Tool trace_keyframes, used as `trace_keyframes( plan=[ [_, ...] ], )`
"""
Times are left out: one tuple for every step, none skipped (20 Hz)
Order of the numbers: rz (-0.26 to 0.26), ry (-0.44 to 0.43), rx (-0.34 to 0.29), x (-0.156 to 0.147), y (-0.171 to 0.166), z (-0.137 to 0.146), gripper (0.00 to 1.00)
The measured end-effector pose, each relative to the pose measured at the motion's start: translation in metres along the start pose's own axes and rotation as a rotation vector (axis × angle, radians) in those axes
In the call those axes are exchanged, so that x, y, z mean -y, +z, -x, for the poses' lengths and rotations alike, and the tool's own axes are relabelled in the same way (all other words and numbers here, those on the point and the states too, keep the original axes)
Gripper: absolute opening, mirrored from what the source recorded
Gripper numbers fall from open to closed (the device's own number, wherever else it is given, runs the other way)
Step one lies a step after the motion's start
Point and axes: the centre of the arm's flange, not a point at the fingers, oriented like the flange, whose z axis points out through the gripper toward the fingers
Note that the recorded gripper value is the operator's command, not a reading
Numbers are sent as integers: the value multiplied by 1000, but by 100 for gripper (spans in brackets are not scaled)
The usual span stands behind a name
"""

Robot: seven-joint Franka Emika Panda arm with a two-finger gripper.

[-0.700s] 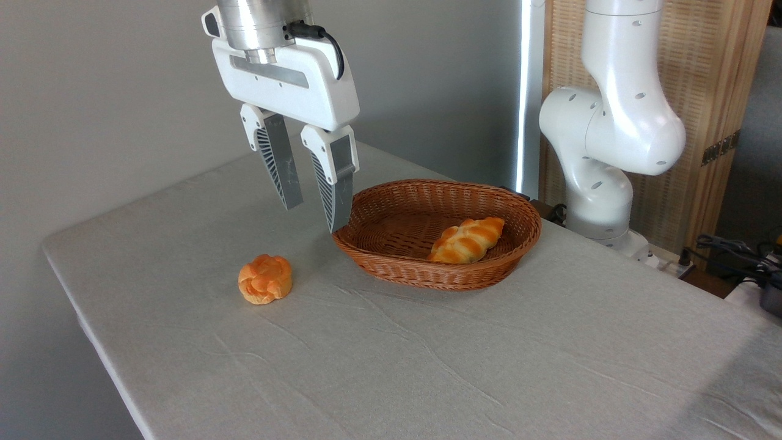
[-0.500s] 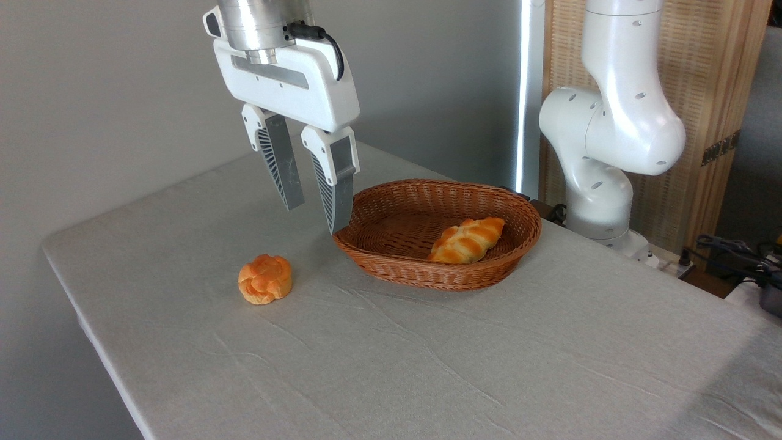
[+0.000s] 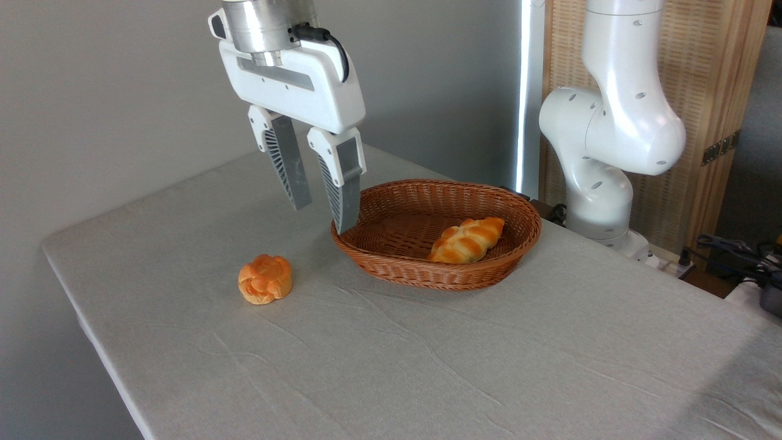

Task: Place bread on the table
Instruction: 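Move the open gripper over the basket toward the braided bread roll, then lower the gripper into the basket and close it on the braided roll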

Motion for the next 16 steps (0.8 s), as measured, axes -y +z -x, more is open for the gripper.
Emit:
trace_keyframes(
  plan=[
    [8, 1, 11, -4, 4, 5, 100],
    [16, 2, 22, -10, 9, 12, 100],
    [25, 6, 35, -19, 15, 22, 100],
    [30, 13, 41, -25, 18, 28, 100],
    [39, 33, 54, -39, 25, 38, 100],
    [44, 46, 62, -49, 30, 44, 100],
    [53, 65, 76, -63, 38, 52, 100],
    [61, 83, 90, -77, 47, 60, 100],
    [70, 99, 106, -90, 57, 67, 100],
    [77, 111, 117, -100, 67, 73, 100],
    [80, 122, 125, -109, 79, 79, 100],
    [83, 130, 131, -116, 90, 83, 100],
    [87, 136, 138, -120, 99, 87, 100],
    [93, 141, 147, -124, 107, 91, 100],
    [104, 147, 162, -127, 117, 95, 100],
    [115, 152, 177, -130, 127, 99, 100]
  ],
)
